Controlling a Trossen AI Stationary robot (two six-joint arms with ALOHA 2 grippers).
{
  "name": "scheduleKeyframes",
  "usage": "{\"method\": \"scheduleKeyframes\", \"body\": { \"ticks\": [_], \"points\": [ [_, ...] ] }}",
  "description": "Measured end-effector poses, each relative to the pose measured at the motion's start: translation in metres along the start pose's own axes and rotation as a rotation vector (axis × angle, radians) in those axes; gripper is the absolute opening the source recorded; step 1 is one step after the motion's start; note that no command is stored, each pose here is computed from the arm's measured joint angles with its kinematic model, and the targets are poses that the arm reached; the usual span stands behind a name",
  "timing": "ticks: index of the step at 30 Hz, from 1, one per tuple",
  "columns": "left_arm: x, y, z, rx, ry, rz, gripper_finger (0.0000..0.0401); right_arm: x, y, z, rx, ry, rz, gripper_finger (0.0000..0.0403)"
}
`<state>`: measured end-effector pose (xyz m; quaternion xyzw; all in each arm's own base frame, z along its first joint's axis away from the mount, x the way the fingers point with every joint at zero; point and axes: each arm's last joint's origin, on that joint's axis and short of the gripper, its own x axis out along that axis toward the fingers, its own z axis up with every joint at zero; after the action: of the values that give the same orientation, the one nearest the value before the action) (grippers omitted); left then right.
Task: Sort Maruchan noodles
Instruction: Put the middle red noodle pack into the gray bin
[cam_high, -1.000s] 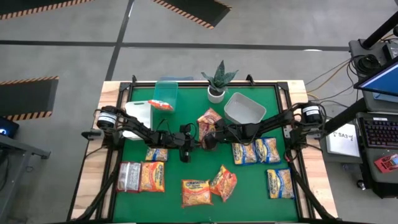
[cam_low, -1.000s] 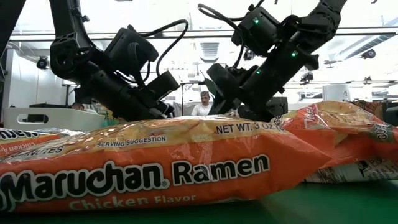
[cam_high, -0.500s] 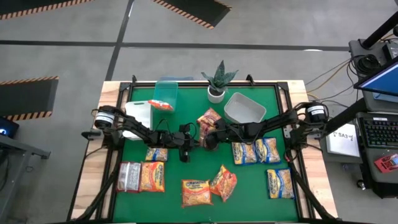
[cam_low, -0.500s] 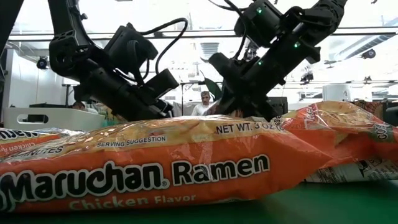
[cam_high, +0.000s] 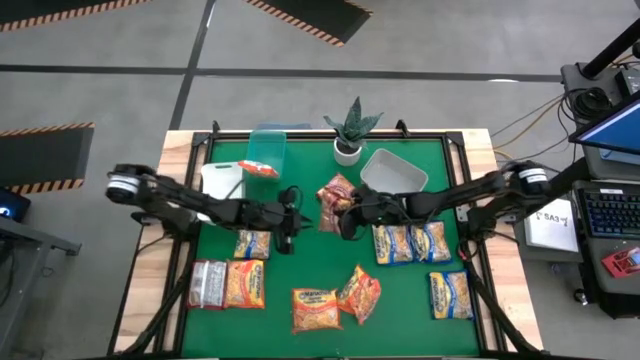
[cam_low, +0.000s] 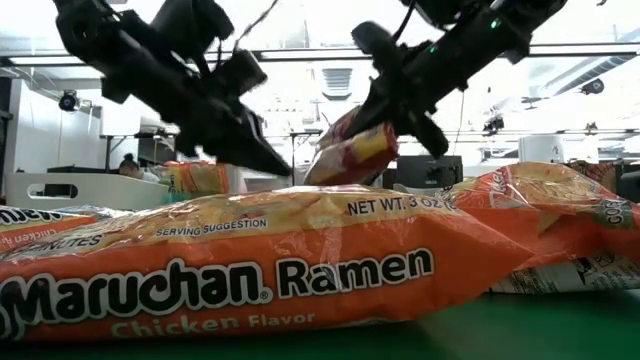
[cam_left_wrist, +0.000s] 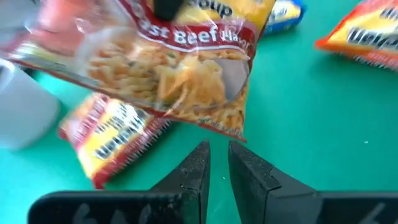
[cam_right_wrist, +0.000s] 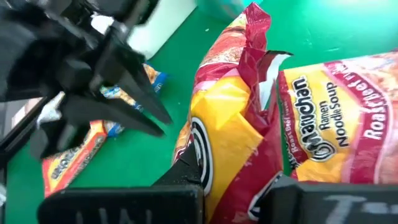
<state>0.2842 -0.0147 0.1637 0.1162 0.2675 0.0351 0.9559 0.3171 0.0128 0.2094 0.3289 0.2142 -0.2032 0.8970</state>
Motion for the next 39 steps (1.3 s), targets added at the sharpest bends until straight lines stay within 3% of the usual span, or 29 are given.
{"method": "scheduleKeyframes", "body": {
  "ticks": [6,14,18,20,24,32,39],
  "points": [
    [-0.033,0.011,0.024,0.065,-0.137,0.039,0.0041,-0.039,0.001,0.013,-0.013,-0.037,-0.058,0.0014],
    [-0.067,0.024,0.045,0.143,-0.270,0.122,0.0041,-0.094,-0.010,0.030,-0.013,-0.182,-0.233,0.0013],
    [-0.080,0.032,0.051,0.184,-0.315,0.163,0.0041,-0.111,-0.018,0.032,-0.077,-0.189,-0.328,0.0013],
    [-0.085,0.037,0.052,0.194,-0.328,0.188,0.0041,-0.122,-0.022,0.036,-0.127,-0.182,-0.434,0.0013],
    [-0.092,0.049,0.053,0.182,-0.343,0.240,0.0041,-0.144,-0.031,0.042,-0.111,-0.213,-0.675,0.0013],
    [-0.089,0.077,0.049,0.132,-0.329,0.360,0.0041,-0.111,-0.036,0.033,-0.041,-0.241,-0.838,0.0013],
    [-0.089,0.096,0.042,0.022,-0.308,0.416,0.0041,-0.076,-0.044,0.023,0.020,-0.241,-0.946,0.0013]
  ]
}}
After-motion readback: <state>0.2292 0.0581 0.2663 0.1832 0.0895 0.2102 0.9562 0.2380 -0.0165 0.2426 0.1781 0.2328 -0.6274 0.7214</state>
